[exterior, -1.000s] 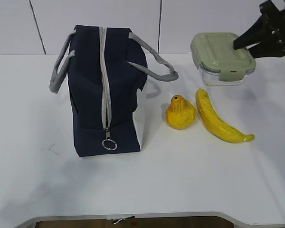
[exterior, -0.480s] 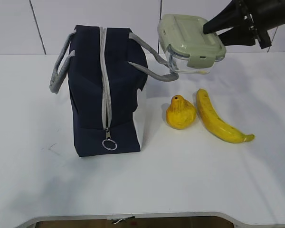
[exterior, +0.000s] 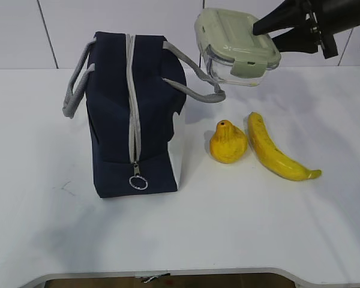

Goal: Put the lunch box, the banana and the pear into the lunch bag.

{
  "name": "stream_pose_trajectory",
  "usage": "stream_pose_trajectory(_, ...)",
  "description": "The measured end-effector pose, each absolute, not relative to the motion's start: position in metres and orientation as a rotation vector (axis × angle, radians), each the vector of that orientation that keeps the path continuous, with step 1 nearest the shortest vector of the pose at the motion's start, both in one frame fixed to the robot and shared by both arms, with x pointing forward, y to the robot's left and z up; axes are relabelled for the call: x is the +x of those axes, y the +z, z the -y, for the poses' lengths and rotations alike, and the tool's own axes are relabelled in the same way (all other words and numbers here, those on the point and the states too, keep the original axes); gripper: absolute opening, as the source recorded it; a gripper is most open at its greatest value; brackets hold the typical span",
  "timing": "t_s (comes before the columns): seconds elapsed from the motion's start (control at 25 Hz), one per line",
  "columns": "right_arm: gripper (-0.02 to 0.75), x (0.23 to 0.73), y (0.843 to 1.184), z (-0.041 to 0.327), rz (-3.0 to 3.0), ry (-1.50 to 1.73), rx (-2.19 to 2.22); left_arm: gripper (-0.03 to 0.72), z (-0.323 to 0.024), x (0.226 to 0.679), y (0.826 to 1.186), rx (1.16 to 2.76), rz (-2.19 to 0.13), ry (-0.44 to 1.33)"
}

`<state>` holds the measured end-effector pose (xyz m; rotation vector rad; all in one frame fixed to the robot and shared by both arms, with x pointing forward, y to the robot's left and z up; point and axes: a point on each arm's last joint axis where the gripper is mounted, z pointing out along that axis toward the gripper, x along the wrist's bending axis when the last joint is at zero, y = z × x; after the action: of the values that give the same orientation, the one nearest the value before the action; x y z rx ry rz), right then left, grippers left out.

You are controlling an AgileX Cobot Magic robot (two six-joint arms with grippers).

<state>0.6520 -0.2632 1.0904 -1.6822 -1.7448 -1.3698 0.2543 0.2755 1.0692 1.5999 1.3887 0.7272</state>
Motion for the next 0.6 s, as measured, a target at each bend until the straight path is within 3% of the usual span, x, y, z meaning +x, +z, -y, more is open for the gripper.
stream_pose_trajectory(0.6,0.338,0.652,1.093,0.251,1.734,-1.394,-1.634,0.239,-0.269,0.305,1.075,1.639,-1.343,0.572)
